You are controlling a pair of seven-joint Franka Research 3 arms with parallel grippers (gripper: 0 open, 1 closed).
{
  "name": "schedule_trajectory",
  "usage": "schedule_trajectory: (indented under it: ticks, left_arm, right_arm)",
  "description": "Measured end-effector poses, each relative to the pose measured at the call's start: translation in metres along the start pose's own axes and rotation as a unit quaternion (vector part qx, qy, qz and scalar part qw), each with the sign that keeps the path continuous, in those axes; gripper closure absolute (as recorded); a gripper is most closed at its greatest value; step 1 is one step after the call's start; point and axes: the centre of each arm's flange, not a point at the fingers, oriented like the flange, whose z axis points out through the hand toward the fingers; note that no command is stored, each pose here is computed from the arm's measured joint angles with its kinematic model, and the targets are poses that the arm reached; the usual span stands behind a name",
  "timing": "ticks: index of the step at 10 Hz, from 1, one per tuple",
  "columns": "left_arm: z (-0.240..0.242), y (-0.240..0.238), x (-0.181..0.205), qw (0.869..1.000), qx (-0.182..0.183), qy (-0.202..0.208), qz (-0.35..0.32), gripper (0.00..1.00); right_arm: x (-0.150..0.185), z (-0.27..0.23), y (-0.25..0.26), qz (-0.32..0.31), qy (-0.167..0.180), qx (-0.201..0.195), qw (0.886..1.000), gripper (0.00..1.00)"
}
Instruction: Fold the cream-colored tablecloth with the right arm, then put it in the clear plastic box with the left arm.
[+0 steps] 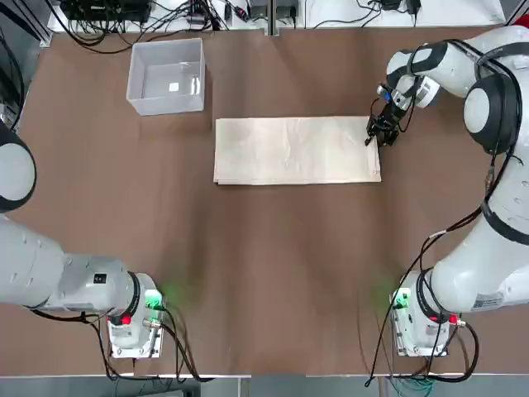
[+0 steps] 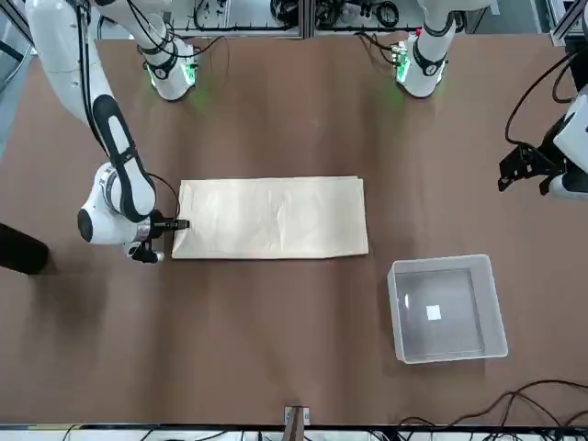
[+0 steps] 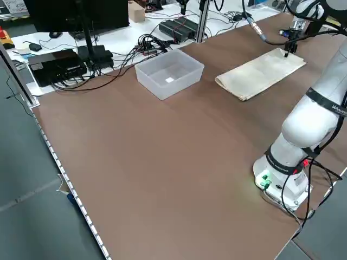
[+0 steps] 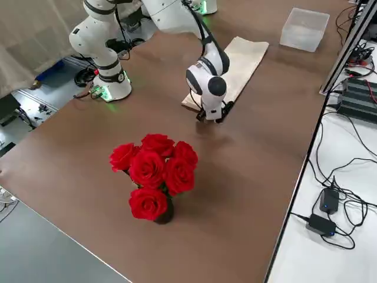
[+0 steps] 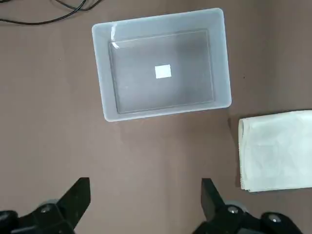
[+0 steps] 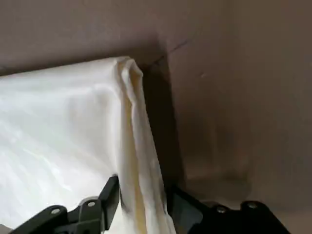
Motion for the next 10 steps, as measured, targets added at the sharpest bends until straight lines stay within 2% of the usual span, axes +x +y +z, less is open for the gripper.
schedule_trajectory:
  ticks: [1,2,4,5,7,9,10]
  left_arm:
    - [0.0000,0.0000,0.0000,1.000,0.000,0.000,0.000,0.00]
    - [0.0000,0.0000,0.0000,1.000,0.000,0.000,0.000,0.00]
    - [0.0000,0.0000,0.0000,1.000,0.000,0.000,0.000,0.00]
    - [0.0000,0.0000,0.0000,1.000,0.000,0.000,0.000,0.00]
    - [0.0000,-0.0001,0.0000,1.000,0.000,0.000,0.000,0.00]
    - [0.0000,-0.0001,0.0000,1.000,0.000,0.000,0.000,0.00]
    - [0.0000,-0.0002,0.0000,1.000,0.000,0.000,0.000,0.00]
  right_arm:
    - [0.0001,-0.0004,-0.0009,0.000,0.001,0.001,1.000,0.54]
    - [0.0001,-0.0012,-0.0035,0.000,0.001,0.005,1.000,0.63]
    - [0.0001,-0.0013,-0.0040,0.000,0.001,0.005,1.000,0.64]
    - [0.0002,-0.0022,-0.0068,-0.001,0.000,0.009,1.000,0.75]
    - [0.0003,-0.0029,-0.0091,-0.001,0.000,0.011,1.000,0.85]
    - [0.0003,-0.0032,-0.0102,-0.002,0.000,0.011,1.000,0.92]
    - [0.0003,-0.0032,-0.0102,-0.002,0.000,0.011,1.000,0.92]
